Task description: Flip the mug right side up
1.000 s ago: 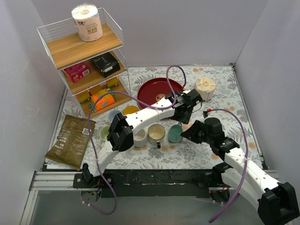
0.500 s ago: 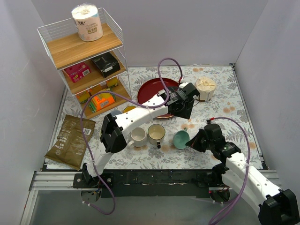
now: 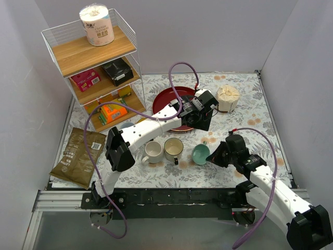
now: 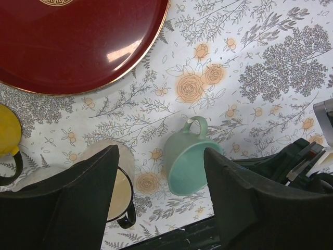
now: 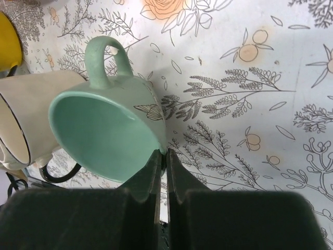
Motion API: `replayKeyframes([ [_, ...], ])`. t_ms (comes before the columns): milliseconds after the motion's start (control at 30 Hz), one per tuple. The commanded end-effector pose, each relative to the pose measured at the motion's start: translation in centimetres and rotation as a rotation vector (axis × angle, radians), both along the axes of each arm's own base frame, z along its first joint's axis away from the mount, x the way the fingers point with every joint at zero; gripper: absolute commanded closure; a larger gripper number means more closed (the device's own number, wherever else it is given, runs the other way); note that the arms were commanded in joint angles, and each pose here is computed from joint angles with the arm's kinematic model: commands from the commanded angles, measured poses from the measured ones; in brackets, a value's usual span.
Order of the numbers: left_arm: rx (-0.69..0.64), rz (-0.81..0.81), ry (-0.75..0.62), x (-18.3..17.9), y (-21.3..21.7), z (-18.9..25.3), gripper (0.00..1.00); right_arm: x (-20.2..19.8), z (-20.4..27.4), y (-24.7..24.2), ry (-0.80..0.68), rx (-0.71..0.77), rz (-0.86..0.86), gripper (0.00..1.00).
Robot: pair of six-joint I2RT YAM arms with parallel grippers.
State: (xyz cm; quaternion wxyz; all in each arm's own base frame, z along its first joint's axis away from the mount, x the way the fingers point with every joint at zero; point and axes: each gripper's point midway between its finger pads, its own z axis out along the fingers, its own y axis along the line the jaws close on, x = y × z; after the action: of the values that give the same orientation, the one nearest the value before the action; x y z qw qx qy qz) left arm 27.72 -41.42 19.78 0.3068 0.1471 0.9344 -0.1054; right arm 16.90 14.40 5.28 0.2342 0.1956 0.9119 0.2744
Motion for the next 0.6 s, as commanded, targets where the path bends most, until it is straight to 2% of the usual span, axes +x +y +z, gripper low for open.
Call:
replayKeyframes([
  [0,-0.047,0.024,-0.067,0.3,1.4,3.8,0.34,2.2,2.5,0.7,-0.090,-0.003,0.028,0.91],
  [333,-0.053,0.065,-0.108,0.5,3.1,5.6,0.32,3.9,2.7,1.9,-0.037,-0.030,0.074,0.90],
  [500,-0.055,0.088,-0.121,0.4,4.1,6.2,0.30,4.8,3.2,2.0,-0.012,-0.068,0.081,0.82],
  [567,-0.053,0.098,-0.125,0.4,4.6,6.4,0.28,5.1,3.6,2.1,-0.023,-0.072,0.088,0.73],
])
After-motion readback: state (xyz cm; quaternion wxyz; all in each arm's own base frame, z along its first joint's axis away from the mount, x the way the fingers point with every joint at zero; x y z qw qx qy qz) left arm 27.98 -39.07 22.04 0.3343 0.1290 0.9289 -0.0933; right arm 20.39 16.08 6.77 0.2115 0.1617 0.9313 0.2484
